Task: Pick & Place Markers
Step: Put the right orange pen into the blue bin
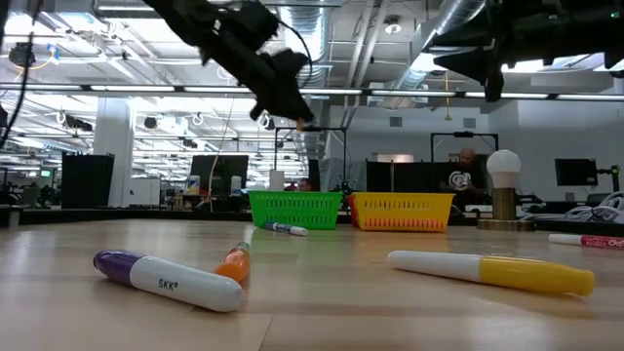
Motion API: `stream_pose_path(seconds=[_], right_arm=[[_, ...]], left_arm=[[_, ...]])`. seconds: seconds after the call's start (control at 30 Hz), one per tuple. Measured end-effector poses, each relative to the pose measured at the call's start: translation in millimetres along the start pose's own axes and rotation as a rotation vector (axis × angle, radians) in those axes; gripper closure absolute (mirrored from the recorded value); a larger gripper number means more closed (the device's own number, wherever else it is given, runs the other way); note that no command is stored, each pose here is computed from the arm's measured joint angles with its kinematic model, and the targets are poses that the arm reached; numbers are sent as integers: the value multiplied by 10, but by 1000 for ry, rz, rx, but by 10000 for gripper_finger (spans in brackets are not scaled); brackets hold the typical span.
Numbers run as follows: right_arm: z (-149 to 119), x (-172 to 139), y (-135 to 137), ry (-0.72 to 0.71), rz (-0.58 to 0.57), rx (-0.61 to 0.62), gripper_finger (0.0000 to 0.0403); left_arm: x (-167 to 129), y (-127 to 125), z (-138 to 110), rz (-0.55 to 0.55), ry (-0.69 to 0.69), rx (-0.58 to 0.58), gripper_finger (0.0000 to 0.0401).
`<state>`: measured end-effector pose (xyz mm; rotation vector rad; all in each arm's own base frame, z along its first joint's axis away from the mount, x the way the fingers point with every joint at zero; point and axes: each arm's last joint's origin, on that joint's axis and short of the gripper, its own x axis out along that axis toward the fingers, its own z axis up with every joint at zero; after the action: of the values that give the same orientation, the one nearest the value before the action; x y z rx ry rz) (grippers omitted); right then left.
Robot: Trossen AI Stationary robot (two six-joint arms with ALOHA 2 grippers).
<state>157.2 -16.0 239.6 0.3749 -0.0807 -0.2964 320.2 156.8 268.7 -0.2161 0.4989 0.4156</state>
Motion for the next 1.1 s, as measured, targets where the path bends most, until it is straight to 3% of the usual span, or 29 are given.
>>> stream_pose_path(seconds=[0.17, 0.4, 0.7, 1.1], right_arm=[[5, -2, 6, -10, -8, 18, 252], [7, -2, 3, -12, -11, 38, 257], [25, 0, -18, -43, -64, 40, 253], [33, 0, -17, -51, -63, 42, 252]], left_arm=[[363, 239, 40, 17, 44, 53, 350], [678, 559, -85, -16, 139, 5, 350], [871, 800, -393, -40, 283, -86, 350], [896, 889, -440, -36, 293, -105, 350]])
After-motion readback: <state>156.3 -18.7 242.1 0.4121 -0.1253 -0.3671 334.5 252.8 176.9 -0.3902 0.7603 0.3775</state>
